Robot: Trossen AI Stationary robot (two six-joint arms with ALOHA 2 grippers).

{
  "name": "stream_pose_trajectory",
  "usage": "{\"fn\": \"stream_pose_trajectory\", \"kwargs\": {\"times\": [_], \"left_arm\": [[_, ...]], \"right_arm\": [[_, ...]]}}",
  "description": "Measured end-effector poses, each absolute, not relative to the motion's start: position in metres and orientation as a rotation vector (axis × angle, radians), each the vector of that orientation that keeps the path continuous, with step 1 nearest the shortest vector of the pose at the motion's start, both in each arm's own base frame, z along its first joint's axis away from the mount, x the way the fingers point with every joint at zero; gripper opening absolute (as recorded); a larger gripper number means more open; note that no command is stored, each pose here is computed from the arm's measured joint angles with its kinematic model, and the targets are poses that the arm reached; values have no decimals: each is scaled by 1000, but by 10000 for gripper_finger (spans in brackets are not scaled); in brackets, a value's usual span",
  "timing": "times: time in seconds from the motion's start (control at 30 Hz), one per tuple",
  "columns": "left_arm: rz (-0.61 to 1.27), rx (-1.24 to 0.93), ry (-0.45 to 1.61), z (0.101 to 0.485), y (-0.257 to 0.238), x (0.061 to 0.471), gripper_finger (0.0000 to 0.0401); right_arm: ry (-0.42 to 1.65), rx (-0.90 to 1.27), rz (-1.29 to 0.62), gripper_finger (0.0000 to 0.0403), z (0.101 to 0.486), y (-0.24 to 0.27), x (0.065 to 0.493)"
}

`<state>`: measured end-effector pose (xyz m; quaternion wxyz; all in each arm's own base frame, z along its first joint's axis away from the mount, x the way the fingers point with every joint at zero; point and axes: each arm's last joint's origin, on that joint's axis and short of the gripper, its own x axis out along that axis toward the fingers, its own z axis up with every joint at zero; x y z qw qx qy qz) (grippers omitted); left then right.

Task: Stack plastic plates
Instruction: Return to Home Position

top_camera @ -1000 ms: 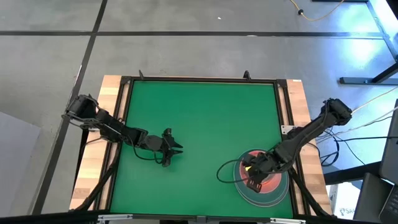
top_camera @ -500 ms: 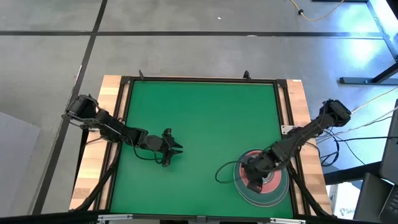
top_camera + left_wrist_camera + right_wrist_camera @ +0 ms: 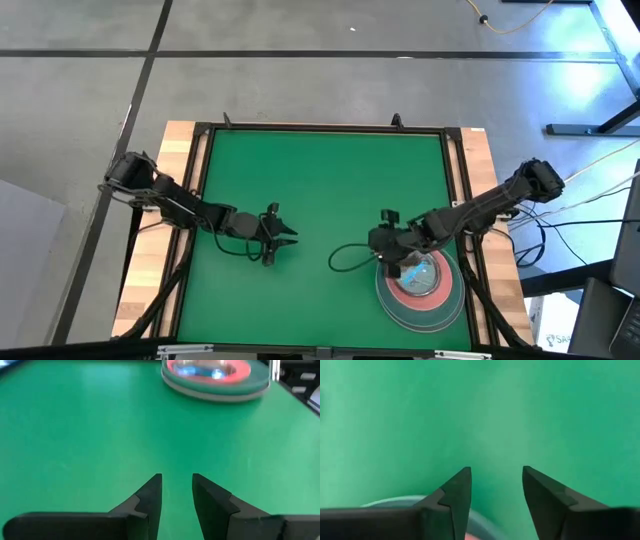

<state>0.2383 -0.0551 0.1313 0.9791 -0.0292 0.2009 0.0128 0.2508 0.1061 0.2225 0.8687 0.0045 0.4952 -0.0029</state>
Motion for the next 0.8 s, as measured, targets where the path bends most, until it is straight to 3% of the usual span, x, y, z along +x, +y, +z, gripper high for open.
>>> {"fn": "stream_pose_trajectory", "kwargs": {"times": [0.2, 0.5, 0.8], "left_arm": [[64, -11, 274, 162, -38, 235, 101], [135, 70, 101, 211, -15, 213, 101], [160, 21, 83, 202, -10, 184, 101]], "right_arm": [[879, -86, -2, 132, 242, 81, 258], [496, -76, -56, 90, 244, 30, 228], [301, 28, -6, 83, 215, 12, 195]]}}
